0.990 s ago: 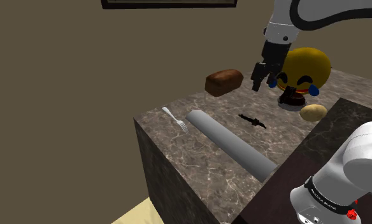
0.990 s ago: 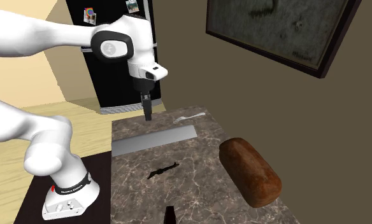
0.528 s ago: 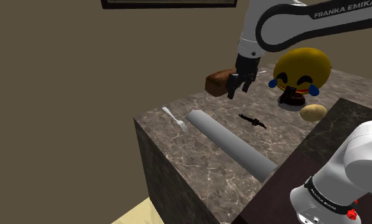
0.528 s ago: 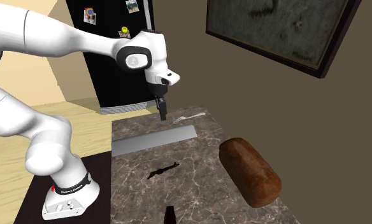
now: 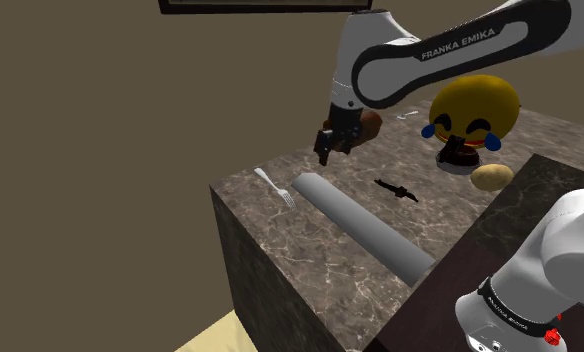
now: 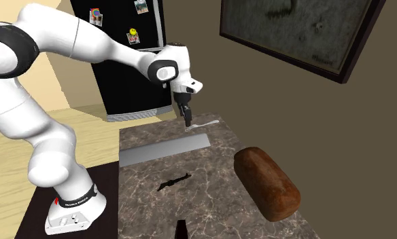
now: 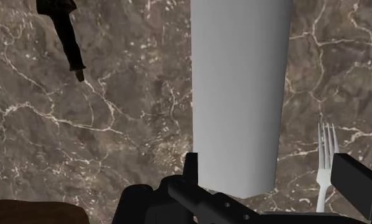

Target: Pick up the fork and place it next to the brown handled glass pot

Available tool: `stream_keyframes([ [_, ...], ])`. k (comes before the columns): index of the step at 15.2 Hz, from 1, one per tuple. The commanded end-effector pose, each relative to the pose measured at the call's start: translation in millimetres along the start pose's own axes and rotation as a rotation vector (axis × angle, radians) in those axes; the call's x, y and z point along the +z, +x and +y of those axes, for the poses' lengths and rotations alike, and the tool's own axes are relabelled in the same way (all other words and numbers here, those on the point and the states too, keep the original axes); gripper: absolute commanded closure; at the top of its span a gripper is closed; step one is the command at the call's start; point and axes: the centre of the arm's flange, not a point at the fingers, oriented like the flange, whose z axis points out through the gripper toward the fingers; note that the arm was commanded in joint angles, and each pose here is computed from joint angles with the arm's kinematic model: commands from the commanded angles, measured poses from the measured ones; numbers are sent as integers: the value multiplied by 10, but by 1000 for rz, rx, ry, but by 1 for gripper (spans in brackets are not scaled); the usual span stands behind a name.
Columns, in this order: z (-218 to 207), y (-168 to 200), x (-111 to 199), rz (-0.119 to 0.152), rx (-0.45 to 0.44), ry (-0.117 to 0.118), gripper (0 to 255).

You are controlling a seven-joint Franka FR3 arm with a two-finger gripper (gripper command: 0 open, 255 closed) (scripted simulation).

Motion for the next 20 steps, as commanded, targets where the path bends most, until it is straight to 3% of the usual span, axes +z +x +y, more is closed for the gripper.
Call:
stream_keyframes([
  [1,-166,167,161,13,-7,2,0],
  [13,-1077,1118,905,83,-48,4,0],
  [20,-1127,1195,1257,86,-50,4,0],
])
